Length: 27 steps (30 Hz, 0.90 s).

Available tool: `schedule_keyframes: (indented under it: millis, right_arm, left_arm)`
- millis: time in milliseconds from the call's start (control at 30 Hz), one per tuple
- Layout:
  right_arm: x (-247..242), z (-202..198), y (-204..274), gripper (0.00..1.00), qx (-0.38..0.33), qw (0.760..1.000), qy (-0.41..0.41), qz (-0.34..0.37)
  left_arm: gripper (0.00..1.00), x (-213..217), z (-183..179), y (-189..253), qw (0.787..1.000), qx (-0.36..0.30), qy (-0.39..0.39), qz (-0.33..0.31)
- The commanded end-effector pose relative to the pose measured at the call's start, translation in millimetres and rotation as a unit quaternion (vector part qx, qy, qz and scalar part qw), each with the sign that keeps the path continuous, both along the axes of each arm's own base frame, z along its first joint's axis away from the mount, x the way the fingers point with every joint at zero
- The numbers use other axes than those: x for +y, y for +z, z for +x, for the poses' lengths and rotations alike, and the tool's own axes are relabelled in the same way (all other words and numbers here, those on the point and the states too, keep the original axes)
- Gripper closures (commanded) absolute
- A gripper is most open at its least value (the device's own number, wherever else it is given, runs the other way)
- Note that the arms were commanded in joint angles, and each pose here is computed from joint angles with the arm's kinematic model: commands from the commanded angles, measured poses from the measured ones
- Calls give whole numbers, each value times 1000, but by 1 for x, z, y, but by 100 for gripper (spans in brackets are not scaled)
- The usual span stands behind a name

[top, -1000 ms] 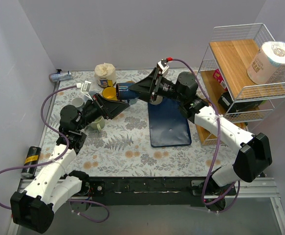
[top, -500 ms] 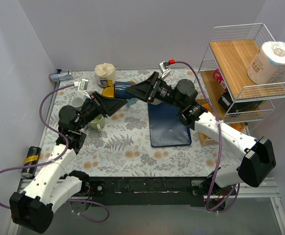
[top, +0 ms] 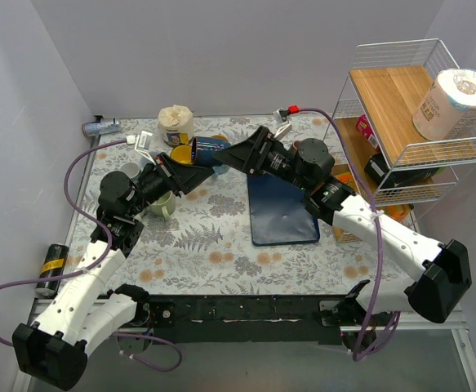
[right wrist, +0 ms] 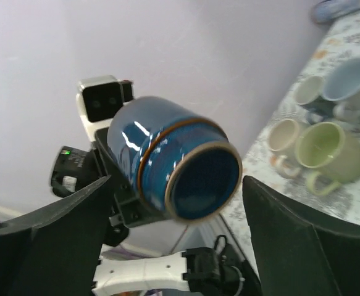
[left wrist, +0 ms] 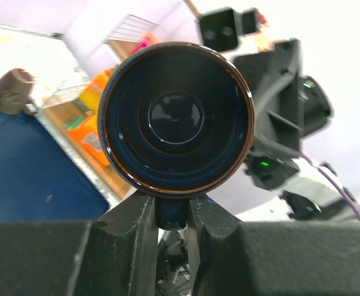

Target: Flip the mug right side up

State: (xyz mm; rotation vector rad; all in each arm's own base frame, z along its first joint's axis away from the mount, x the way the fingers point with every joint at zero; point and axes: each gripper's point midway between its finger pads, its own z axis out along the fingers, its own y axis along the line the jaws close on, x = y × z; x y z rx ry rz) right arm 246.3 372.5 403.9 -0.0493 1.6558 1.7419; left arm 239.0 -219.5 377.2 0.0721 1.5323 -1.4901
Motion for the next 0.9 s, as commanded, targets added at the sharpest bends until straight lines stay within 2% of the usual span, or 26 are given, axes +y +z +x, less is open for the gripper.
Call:
schedule_keyframes:
  millis: [0,67,100,200,367,600,633,767,833,867]
  right_arm:
    - [-28,13,-37,6,-38,987,-84,-128]
    - [-43,25,-45,4,-32,976,-132,-172]
    - [-55,30,-66,3,-14,963,-155,-219]
    - [-85,40,-86,1,-9,935,-215,-280]
    - [-117,40,-104,1,-11,906,-259,-335]
    - [-128,33,-121,2,-24,895,-253,-368]
    - [-128,33,-123,1,-23,895,-251,-369]
    - [-129,30,-129,1,-20,890,-241,-385]
    - [-131,29,-133,1,-22,886,-235,-399]
    - [-131,28,-134,1,-23,884,-234,-403]
  left_arm:
    - [100,25,29,-19,992,38,109,54]
    - [100,32,36,-28,987,42,133,81]
    - [100,34,37,-43,983,65,139,100]
    - [100,45,47,-77,967,106,172,153]
    - [100,58,59,-132,934,173,210,233]
    - [100,59,68,-204,867,241,267,344]
    - [100,60,71,-221,850,257,279,366]
    - [100,69,82,-247,811,285,308,408]
    - [100,69,86,-248,803,285,312,420]
    - [100,72,89,-255,793,289,321,431]
